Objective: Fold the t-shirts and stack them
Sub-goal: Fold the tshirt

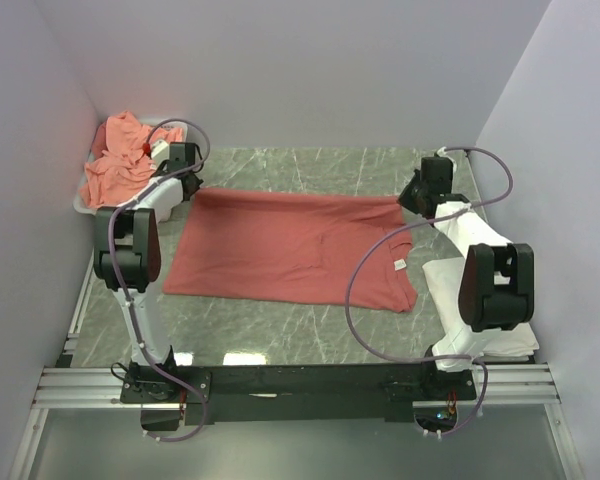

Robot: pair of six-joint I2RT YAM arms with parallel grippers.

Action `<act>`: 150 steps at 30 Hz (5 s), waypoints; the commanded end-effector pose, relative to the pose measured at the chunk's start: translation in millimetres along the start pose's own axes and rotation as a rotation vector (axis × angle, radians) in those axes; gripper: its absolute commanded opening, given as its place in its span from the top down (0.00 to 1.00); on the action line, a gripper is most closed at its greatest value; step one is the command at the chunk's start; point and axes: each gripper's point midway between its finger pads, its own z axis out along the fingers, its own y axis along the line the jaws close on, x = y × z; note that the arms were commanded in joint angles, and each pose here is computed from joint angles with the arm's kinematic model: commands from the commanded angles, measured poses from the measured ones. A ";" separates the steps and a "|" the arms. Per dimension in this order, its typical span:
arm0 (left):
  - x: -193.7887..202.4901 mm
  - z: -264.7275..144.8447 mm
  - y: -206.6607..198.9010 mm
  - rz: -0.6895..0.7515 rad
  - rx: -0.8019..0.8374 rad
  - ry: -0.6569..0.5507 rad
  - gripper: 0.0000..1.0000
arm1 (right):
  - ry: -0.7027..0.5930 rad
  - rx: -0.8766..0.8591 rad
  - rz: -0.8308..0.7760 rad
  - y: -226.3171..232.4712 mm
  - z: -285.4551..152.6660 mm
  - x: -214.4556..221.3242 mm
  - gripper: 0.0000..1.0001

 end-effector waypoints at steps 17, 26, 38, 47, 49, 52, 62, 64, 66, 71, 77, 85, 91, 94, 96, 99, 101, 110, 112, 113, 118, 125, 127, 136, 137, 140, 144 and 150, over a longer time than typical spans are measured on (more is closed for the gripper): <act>-15.8 -54.3 39.8 -0.128 -0.040 -0.057 1.00 | -0.027 0.015 0.035 -20.9 -45.9 33.9 1.00; -8.3 -67.0 56.7 -0.163 -0.056 -0.054 1.00 | -0.004 0.041 0.048 -30.2 -52.7 57.4 1.00; 5.0 -78.8 74.2 -0.191 -0.075 -0.040 1.00 | 0.009 0.046 0.062 -38.2 -61.2 70.5 1.00; 17.4 -84.1 86.7 -0.217 -0.087 -0.030 1.00 | 0.026 0.053 0.062 -44.0 -65.0 81.3 1.00; 21.4 -85.5 90.4 -0.220 -0.088 -0.027 1.00 | 0.027 0.052 0.064 -45.8 -66.1 84.6 1.00; 25.8 -88.2 93.6 -0.229 -0.079 -0.025 1.00 | 0.032 0.053 0.066 -49.0 -67.3 90.1 1.00; 38.9 -95.9 101.2 -0.244 -0.031 -0.015 0.80 | 0.087 0.025 0.069 -52.8 -67.7 113.3 0.74; 33.9 -103.5 102.3 -0.258 -0.013 -0.032 0.65 | 0.077 0.012 0.061 -48.5 -73.7 106.5 0.56; 23.6 -113.4 96.8 -0.274 0.027 -0.054 0.58 | 0.050 -0.014 0.046 -39.0 -80.7 91.7 0.44; 9.9 -128.4 74.3 -0.274 0.127 -0.046 0.57 | 0.102 -0.016 -0.016 -27.1 -76.8 79.9 0.43; 31.2 -125.7 21.2 -0.163 0.249 0.056 0.61 | 0.198 -0.005 -0.050 -7.0 -40.5 75.5 0.44; 70.5 -138.5 -71.2 0.004 0.471 0.189 0.63 | 0.213 0.093 -0.065 -4.3 -1.5 56.5 0.46; 103.3 -142.0 -106.8 0.055 0.541 0.265 0.64 | 0.231 0.118 -0.070 -5.6 9.8 58.5 0.48; 117.1 -145.6 -118.2 0.080 0.559 0.289 0.65 | 0.244 0.114 -0.066 -7.0 14.8 64.2 0.48; 123.9 -147.8 -123.3 0.094 0.566 0.297 0.65 | 0.261 0.105 -0.067 -6.6 19.6 70.6 0.48; 128.3 -149.2 -124.8 0.100 0.567 0.303 0.65 | 0.284 0.104 -0.061 -8.0 26.4 77.8 0.49; 127.7 -149.5 -124.2 0.100 0.565 0.301 0.66 | 0.293 0.107 -0.058 -9.4 28.9 81.5 0.49; 130.3 -148.4 -116.8 0.114 0.546 0.302 0.66 | 0.285 0.037 -0.031 3.1 22.7 80.9 0.55; 130.1 -148.5 -116.3 0.116 0.544 0.301 0.66 | 0.276 0.006 -0.027 8.9 19.6 78.3 0.58; 130.1 -148.3 -115.9 0.114 0.542 0.301 0.66 | 0.278 0.003 -0.026 9.1 19.2 79.0 0.62; 128.7 -149.9 -115.8 0.117 0.542 0.301 0.66 | 0.275 -0.014 -0.015 12.4 12.1 77.8 0.84; 131.3 -149.9 -103.1 0.084 0.490 0.312 0.66 | 0.255 -0.086 0.003 24.7 -7.7 72.4 0.99; 131.2 -150.0 -99.3 0.061 0.474 0.314 0.66 | 0.251 -0.112 0.007 28.2 -15.7 73.0 1.00; 124.4 -143.0 -75.6 -0.041 0.382 0.326 0.66 | 0.241 -0.218 -0.008 41.1 -57.6 90.3 1.00; 126.5 -141.0 -70.5 -0.049 0.375 0.334 0.67 | 0.242 -0.218 -0.013 39.8 -61.0 93.5 1.00; 120.9 -137.3 -61.4 -0.080 0.365 0.334 0.67 | 0.255 -0.242 -0.024 36.2 -75.9 110.5 1.00; 113.0 -132.5 -52.6 -0.094 0.345 0.324 0.68 | 0.263 -0.240 -0.036 23.1 -90.2 131.3 1.00; 108.2 -127.5 -43.8 -0.116 0.327 0.327 0.68 | 0.270 -0.223 -0.037 0.4 -107.0 155.7 1.00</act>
